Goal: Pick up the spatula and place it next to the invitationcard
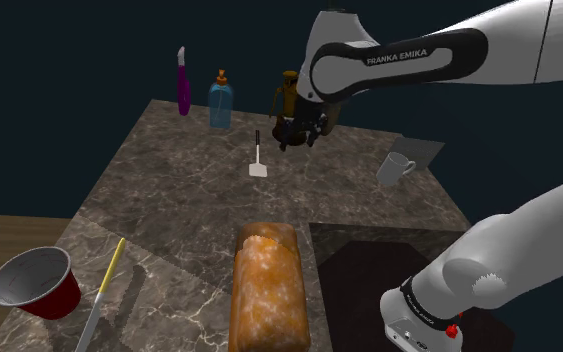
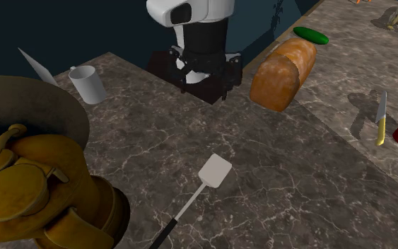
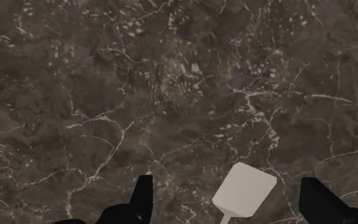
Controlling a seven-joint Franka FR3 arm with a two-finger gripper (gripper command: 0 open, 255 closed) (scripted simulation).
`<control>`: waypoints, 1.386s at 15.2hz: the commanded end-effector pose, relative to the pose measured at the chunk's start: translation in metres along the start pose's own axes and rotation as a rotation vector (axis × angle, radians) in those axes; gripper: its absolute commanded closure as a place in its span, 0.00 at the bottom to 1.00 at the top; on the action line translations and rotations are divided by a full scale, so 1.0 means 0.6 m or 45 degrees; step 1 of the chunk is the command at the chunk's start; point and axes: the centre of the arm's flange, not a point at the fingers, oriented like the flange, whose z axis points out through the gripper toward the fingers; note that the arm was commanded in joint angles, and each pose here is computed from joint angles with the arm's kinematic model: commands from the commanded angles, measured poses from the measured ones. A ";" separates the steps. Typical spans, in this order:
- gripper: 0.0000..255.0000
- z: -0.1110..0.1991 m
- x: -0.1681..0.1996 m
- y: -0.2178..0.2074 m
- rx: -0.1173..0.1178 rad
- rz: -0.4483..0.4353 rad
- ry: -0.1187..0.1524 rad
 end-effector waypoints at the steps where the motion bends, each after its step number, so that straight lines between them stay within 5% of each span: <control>1: 0.00 0.025 0.033 -0.014 -0.003 0.066 0.007; 16: 0.00 0.189 0.309 -0.029 -0.030 0.534 0.060; 21: 0.00 0.225 0.311 -0.027 -0.031 0.536 0.060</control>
